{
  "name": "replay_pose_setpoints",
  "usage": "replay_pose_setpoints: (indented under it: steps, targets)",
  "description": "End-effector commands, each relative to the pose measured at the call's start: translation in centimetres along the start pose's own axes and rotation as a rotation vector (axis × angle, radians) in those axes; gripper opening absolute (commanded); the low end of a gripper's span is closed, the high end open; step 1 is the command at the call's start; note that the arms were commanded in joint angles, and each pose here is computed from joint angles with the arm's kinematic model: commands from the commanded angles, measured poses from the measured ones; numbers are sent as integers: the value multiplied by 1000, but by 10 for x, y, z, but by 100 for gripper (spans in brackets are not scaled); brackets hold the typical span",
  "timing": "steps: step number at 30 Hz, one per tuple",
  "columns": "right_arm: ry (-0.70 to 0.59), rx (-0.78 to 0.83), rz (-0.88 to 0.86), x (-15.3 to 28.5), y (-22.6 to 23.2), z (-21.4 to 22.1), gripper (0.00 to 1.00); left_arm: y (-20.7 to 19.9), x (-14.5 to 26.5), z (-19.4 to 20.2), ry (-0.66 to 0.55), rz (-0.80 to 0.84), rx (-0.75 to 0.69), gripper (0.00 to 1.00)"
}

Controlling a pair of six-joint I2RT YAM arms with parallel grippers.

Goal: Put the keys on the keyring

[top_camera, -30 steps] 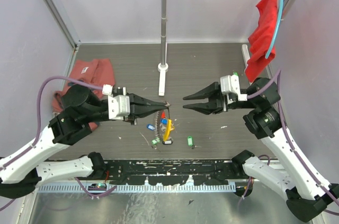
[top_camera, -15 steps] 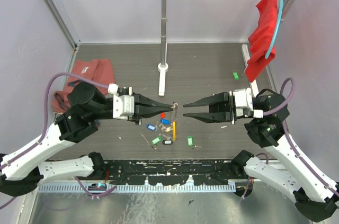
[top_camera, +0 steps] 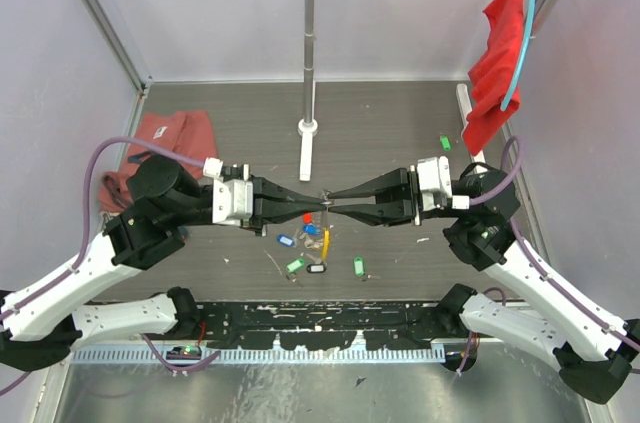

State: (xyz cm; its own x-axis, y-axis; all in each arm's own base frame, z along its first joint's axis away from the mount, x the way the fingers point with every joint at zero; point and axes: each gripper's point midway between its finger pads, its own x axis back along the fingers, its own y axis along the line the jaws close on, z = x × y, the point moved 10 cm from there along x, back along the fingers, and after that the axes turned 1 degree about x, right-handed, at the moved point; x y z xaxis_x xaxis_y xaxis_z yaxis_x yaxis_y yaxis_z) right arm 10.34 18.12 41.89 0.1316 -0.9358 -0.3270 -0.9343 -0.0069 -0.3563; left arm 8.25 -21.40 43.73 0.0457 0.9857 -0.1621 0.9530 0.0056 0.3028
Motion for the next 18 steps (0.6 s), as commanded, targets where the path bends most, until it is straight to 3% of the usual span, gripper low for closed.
replay_pose_setpoints:
  steps: [1, 18]
  targets:
    - [-56, 44, 7, -4, -1, -12, 25, 1, 0, -10, -43, 2, -19, 0]
    - [-58, 42, -21, -5, 3, -13, 20, 3, -3, -5, -18, -9, -7, 0]
